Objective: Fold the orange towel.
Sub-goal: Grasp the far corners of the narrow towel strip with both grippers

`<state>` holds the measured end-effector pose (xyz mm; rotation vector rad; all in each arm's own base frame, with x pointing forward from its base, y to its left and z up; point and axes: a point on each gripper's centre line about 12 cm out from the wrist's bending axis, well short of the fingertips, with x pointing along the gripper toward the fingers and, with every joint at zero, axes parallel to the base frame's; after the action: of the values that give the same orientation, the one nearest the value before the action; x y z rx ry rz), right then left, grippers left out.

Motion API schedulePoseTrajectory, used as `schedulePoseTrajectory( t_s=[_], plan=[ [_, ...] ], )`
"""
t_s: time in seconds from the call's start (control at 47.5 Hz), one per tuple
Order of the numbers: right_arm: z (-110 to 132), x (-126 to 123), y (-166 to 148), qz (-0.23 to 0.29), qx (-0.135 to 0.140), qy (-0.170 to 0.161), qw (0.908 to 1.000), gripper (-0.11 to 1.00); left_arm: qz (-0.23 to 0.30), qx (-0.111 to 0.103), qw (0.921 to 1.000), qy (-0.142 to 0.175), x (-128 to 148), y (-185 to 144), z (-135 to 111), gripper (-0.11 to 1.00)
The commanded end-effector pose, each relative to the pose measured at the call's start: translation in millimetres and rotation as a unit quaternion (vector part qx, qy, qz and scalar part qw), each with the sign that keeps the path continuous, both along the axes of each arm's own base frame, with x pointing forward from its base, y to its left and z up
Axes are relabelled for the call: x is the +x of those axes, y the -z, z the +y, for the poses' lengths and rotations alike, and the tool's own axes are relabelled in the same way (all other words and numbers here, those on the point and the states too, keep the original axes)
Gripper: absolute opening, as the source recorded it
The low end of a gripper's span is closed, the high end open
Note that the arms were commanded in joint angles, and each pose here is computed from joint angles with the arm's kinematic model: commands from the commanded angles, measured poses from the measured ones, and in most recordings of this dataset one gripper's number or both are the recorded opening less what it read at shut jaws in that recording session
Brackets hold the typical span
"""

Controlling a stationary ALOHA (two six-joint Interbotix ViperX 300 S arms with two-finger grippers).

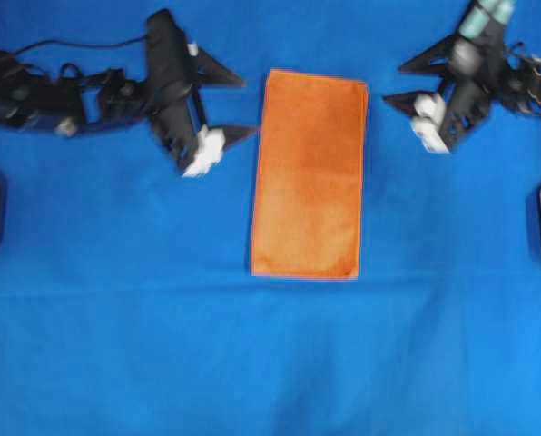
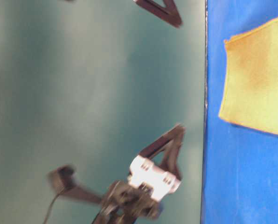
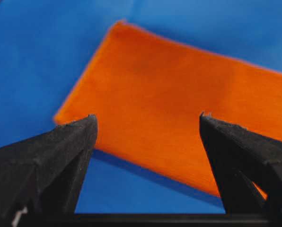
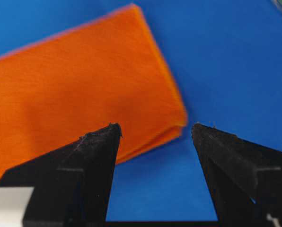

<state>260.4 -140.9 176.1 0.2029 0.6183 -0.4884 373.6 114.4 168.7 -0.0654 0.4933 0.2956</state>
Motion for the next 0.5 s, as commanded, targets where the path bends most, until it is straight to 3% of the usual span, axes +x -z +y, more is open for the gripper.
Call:
schedulePoseTrajectory(
  t_s=[0.0, 0.21, 0.484],
  plan=[
    [-16.2, 10.9, 4.0, 0.010, -0.001, 0.009, 0.9999, 0.64, -0.009, 0.004, 0.9998, -0.015, 13.7, 1.0, 17.3, 0.83],
    [-42.6, 25.9, 39.3, 0.043, 0.019, 0.024, 0.9986, 0.64, 0.005, -0.001, 0.9988, -0.048, 28.1, 31.1, 51.8, 0.83],
    [-50.9, 41.5, 68.8, 0.046, 0.034, 0.015, 0.9983, 0.64, 0.011, -0.003, 0.9968, -0.079, 32.0, 67.9, 82.9, 0.81]
  ],
)
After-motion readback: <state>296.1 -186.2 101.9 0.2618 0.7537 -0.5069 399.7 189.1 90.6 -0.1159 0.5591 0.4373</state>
